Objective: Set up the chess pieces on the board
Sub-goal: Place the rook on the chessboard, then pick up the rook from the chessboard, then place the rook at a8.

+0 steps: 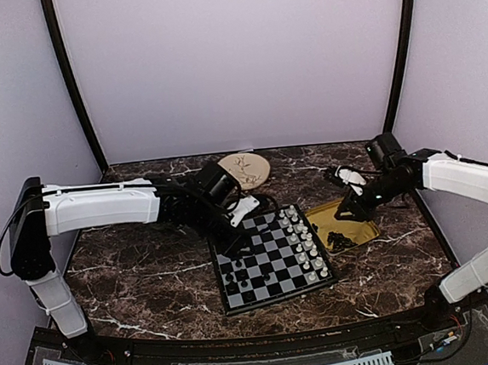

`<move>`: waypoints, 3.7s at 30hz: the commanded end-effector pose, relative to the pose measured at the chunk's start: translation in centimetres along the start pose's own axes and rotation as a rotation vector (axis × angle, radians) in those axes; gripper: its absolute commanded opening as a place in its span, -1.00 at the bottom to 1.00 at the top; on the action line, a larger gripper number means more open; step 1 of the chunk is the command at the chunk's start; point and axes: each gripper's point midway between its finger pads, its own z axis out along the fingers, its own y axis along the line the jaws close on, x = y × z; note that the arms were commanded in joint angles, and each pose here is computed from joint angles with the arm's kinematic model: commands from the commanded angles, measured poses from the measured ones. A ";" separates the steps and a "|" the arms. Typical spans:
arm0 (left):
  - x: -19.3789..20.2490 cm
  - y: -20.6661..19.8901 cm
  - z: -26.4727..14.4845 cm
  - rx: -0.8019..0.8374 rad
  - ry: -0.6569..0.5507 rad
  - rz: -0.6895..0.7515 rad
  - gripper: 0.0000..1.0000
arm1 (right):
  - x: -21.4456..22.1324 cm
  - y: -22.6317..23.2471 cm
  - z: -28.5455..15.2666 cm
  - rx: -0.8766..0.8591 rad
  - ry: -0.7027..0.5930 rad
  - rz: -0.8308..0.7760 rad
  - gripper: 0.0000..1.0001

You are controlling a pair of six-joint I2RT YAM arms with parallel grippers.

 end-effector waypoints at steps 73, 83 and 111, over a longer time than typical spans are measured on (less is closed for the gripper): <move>9.5 -5.4 -0.1 0.051 0.337 0.217 -0.91 | 1.3 -7.2 -4.9 0.154 -0.321 0.212 -0.29; 10.3 -4.8 1.1 0.037 0.367 0.232 -0.89 | 1.3 -7.2 -4.8 0.157 -0.319 0.209 -0.30; 10.9 -4.6 2.9 0.051 0.393 0.229 -0.81 | 1.7 -7.4 -4.3 0.151 -0.302 0.217 -0.29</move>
